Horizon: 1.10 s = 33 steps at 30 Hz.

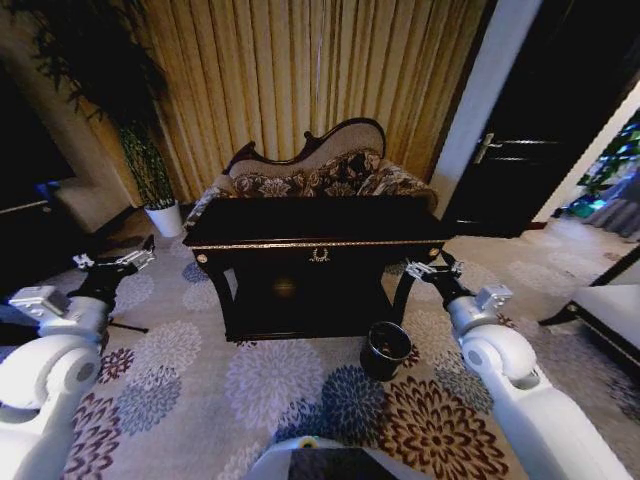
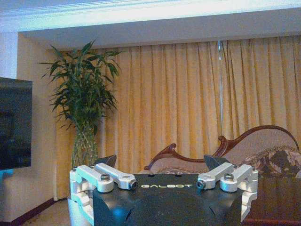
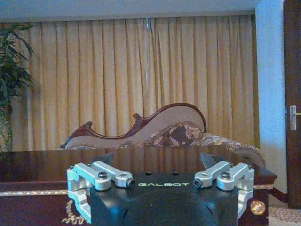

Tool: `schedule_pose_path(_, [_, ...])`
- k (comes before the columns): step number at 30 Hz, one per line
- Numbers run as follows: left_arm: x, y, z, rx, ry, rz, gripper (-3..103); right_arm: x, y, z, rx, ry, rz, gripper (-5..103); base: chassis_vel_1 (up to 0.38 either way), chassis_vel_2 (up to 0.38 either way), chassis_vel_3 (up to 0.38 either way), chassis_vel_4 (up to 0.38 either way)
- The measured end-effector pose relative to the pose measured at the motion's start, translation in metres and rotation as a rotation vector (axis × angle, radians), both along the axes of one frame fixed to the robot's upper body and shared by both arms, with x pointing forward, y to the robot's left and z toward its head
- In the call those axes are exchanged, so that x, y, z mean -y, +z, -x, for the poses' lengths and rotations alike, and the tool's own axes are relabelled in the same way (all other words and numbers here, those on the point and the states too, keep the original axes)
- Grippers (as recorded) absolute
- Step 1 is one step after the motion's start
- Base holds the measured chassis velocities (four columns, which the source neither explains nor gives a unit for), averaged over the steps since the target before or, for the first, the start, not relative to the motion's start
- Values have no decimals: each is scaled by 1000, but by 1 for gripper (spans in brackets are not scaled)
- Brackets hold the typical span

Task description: Move to the front of the table and place the trash on the table into the trash bin.

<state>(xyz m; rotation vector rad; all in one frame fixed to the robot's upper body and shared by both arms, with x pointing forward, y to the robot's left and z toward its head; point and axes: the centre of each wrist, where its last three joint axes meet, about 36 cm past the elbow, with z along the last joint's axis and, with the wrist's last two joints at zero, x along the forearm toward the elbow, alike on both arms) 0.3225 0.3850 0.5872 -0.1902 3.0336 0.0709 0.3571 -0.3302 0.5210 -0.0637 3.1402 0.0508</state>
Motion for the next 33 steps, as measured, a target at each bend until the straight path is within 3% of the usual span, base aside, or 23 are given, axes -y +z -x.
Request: schedule_pose_path(33, [-1, 4, 6, 11, 8, -8, 100, 5, 1, 10, 3, -15, 0, 100, 165, -169, -170, 158])
